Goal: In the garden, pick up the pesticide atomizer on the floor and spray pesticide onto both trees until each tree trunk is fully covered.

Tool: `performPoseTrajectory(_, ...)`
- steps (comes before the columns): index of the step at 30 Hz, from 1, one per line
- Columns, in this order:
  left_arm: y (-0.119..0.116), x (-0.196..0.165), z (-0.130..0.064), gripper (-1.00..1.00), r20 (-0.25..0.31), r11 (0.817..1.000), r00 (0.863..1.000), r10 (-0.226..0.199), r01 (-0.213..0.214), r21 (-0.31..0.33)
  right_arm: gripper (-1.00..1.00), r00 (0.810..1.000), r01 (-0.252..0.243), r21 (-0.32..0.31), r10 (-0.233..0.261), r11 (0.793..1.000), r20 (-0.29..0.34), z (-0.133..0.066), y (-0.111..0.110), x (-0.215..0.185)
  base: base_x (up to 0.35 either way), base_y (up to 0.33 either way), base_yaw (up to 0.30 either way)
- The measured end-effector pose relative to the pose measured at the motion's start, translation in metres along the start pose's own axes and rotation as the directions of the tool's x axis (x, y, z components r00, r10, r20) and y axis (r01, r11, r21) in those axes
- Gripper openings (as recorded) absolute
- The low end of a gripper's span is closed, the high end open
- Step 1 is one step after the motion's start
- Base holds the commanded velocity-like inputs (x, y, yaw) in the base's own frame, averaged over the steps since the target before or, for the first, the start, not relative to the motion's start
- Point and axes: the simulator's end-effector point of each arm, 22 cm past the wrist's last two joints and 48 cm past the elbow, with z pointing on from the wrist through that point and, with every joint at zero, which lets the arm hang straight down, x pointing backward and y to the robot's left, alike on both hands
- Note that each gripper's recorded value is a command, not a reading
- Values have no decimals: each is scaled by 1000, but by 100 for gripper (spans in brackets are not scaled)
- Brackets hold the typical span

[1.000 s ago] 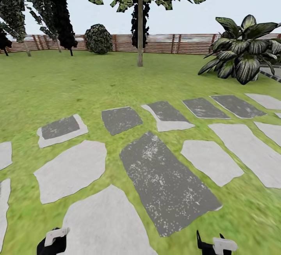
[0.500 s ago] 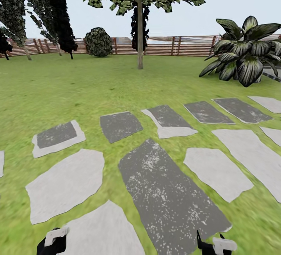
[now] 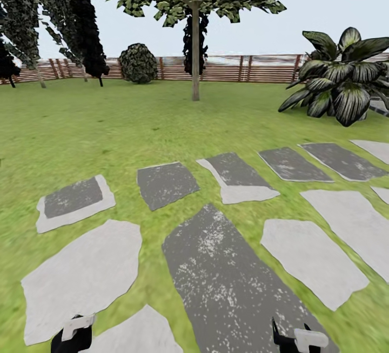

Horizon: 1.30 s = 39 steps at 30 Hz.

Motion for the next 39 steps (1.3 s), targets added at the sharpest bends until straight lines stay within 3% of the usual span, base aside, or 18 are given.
performPoseTrajectory(39, 0, -1, 0, -100, 3, 1000, 1000, -1, 1, 0, 100, 1000, 0, 0, 0, 1000, 2, 0, 0, -1, 339, 0, 4)
